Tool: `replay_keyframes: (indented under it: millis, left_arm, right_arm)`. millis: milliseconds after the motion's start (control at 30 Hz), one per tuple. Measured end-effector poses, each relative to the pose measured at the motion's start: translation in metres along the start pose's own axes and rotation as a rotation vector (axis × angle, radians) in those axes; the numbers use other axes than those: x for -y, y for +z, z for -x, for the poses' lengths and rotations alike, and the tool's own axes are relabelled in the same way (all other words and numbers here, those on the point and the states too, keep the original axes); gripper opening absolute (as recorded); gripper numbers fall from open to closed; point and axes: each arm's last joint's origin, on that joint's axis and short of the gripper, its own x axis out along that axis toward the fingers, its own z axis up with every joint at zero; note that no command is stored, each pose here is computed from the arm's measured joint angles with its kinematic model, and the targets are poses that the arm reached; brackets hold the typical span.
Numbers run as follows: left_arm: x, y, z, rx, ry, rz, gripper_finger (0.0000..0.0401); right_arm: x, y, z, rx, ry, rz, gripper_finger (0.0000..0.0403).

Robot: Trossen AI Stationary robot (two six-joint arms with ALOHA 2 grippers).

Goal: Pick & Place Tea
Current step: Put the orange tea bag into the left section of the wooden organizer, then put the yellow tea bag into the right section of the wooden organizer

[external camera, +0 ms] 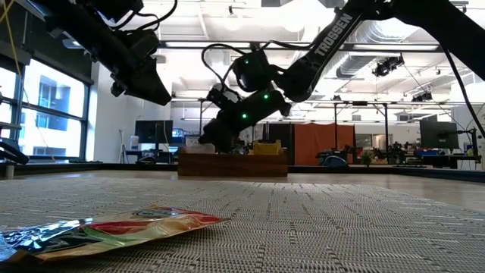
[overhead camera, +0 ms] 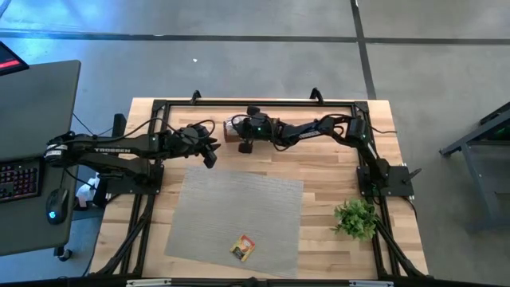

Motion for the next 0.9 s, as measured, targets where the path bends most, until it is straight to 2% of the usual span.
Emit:
replay_keyframes:
  millis: [267,433,533,600,733,833,900]
  left_arm:
    - [0.000,0.000,0.000,0.000,-0.002,0.018,0.0115]
    - [0.000,0.000,0.000,-0.002,-0.007,0.023,0.0115]
    - [0.000,0.000,0.000,-0.003,-0.011,0.024,0.0115]
    - [0.001,0.000,0.000,-0.008,-0.023,0.024,0.0115]
    - [0.002,0.000,0.000,-0.018,-0.050,0.025,0.0115]
    - [0.005,-0.001,-0.002,-0.050,-0.133,0.027,0.0115]
    - [0.008,-0.003,-0.003,-0.095,-0.235,0.018,0.0115]
  right_arm:
    - [0.004,0.023,0.009,0.112,0.003,-0.093,0.0087]
    - [0.000,0.040,0.024,0.087,0.035,-0.085,0.0123]
    - [-0.006,0.059,0.043,0.046,0.094,-0.092,0.0140]
    - [-0.018,0.071,0.058,0.006,0.146,-0.075,0.0147]
    - [-0.059,0.078,0.082,-0.131,0.284,-0.071,0.0153]
    - [-0.090,0.080,0.096,-0.191,0.396,-0.040,0.0151]
    - [-0.107,0.081,0.104,-0.204,0.445,0.012,0.0148]
